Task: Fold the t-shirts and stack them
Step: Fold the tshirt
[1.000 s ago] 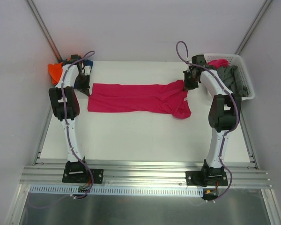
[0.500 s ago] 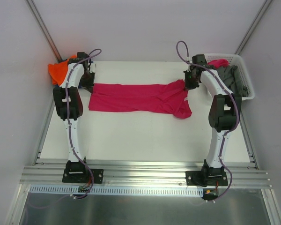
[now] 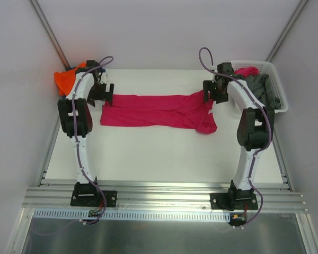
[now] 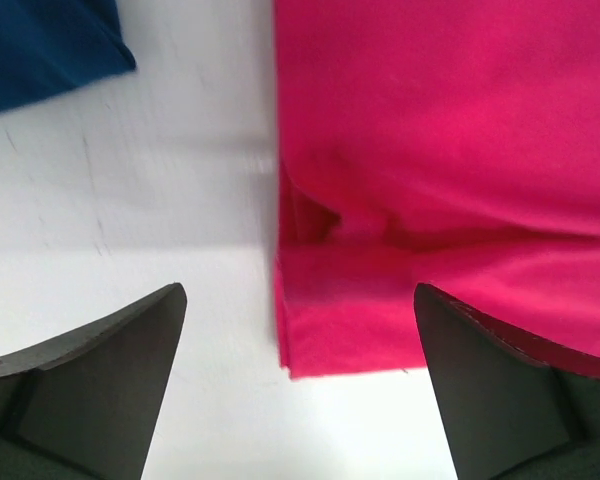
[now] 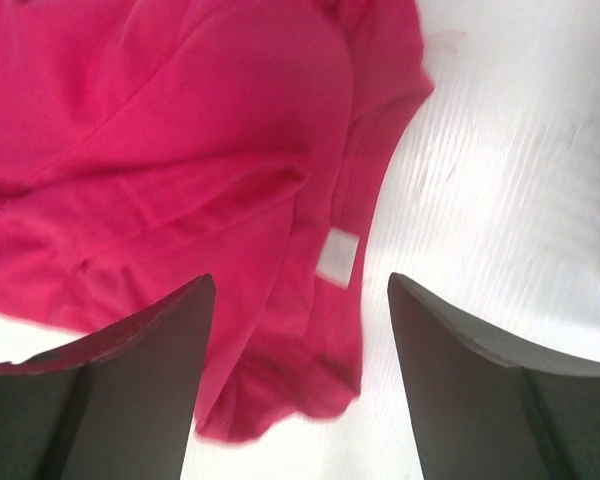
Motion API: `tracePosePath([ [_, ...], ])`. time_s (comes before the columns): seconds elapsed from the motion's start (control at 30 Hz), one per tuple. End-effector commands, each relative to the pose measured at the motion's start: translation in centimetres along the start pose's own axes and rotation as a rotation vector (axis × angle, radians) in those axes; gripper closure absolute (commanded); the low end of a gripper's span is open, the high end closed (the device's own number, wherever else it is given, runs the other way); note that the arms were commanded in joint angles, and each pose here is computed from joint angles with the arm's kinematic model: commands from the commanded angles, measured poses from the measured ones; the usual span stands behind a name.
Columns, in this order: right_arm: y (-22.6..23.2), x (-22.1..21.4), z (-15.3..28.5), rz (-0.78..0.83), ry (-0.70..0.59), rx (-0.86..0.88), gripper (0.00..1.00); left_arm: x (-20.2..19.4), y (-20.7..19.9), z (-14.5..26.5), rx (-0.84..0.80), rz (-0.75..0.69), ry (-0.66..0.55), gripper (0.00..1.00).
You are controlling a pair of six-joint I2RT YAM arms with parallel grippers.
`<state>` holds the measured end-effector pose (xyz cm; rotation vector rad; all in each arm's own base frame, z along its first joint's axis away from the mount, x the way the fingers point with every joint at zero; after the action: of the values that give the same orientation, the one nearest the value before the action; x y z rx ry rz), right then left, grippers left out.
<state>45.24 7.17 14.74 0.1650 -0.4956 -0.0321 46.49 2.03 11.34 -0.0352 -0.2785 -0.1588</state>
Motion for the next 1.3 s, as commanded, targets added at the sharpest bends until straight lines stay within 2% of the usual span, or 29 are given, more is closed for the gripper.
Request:
tracePosePath([
  [0.0, 1.8, 0.3, 5.6, -0.006, -0.083, 0.072, 0.27, -0.5, -3.0, 6.6, -0.088, 0.013, -0.098, 0.01],
  [0.07, 2.4, -0.6, 7.0, -0.016, -0.07, 0.119, 0.28, -1.4, -5.0, 8.1, -0.193, 0.003, -0.116, 0.01],
  [0.27, 2.9, -5.9, 8.4, -0.058, 0.057, 0.195, 0.29, -5.1, -7.2, 6.2, -0.315, 0.019, 0.014, 0.01],
  [0.47, 2.8, -10.2, 7.0, -0.076, 0.194, 0.187, 0.41, -4.1, -7.4, 4.7, -0.364, 0.01, 0.043, 0.01],
  [0.53, 2.9, -10.7, 6.5, -0.061, 0.21, 0.179, 0.47, -4.0, -7.5, 3.8, -0.384, 0.012, 0.063, 0.01],
  [0.6, 3.0, -10.8, 5.8, -0.047, 0.225, 0.173, 0.48, -4.0, -7.5, 2.9, -0.399, 0.015, 0.088, 0.01],
  [1.03, 4.8, -10.7, 2.4, 0.005, 0.284, 0.176, 0.49, -4.7, -7.8, 0.3, -0.441, 0.045, 0.162, 0.01],
  [1.27, 4.6, -9.9, 2.2, 0.002, 0.271, 0.166, 0.5, -5.0, -6.9, -1.0, -0.412, 0.068, 0.193, 0.01],
])
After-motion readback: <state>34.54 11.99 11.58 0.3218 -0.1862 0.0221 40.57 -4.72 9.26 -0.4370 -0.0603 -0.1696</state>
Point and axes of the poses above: each gripper's point midway between its finger pads, its own z axis back along the fingers, its own y axis along the line the jaws close on, x = y × z, the point moved 6 cm from there along z, back along the fingers, and after that the axes turned 8 degrees about -z, right-handed, at the moved point
